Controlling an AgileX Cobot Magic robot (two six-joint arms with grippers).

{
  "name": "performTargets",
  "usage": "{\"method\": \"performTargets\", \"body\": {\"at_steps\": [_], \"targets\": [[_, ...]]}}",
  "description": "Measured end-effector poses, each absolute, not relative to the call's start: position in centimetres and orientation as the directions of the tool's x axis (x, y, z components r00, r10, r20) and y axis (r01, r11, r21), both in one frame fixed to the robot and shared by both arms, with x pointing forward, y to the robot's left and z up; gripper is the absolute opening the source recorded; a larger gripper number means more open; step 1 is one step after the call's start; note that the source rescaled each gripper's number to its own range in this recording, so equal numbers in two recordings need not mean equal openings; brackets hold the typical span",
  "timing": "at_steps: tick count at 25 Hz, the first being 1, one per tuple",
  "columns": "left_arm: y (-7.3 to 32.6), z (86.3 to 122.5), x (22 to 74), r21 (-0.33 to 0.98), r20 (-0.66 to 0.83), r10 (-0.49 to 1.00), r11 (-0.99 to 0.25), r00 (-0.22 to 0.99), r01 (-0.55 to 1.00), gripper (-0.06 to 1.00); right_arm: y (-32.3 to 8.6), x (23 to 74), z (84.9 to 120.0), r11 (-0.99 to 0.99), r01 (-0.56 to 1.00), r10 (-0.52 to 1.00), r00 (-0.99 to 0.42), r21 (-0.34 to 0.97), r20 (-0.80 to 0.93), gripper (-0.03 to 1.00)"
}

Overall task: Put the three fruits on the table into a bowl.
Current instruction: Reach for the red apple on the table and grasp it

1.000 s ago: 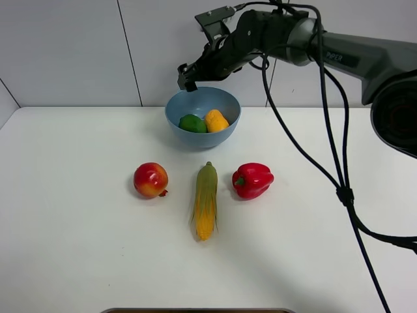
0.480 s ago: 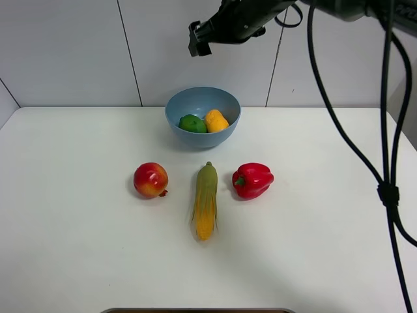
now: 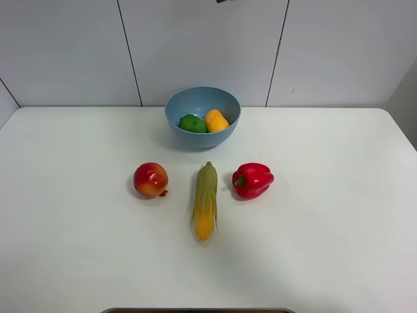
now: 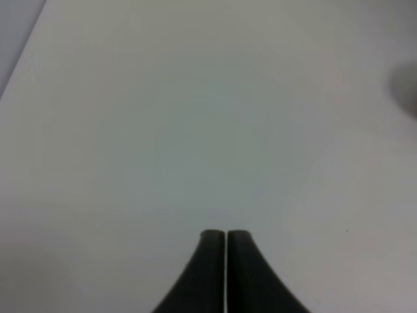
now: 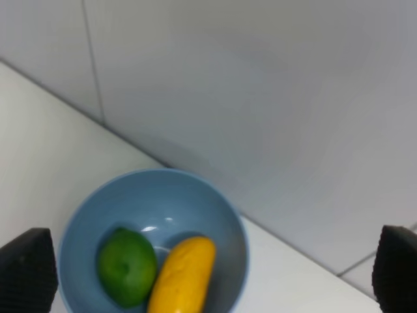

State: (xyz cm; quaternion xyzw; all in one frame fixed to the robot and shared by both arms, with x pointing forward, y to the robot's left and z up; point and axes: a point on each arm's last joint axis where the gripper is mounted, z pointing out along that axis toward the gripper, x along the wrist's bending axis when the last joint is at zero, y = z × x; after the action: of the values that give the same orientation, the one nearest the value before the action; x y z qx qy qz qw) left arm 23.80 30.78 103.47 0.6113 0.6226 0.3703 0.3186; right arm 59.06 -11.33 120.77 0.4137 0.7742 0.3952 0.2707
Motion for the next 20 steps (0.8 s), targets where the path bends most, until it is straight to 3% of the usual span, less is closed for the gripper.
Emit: {"method": "performTargets", "body": {"at_steps": [12,20], "targets": [[30.8,103.5,23.8,0.851,0.056,0.997,-0.022,-0.05,0.525,0.0,-18.3,52.6,127.8,0.332,0.385,0.903,-0.393,0.861,-0.172,1.0],[30.8,103.5,23.8,0.851,0.056,0.997,-0.022,-0.05,0.525,0.0,-20.8,47.9,130.4,0.352,0.37,0.906,-0.366,0.86,-0.214,1.0]]}}
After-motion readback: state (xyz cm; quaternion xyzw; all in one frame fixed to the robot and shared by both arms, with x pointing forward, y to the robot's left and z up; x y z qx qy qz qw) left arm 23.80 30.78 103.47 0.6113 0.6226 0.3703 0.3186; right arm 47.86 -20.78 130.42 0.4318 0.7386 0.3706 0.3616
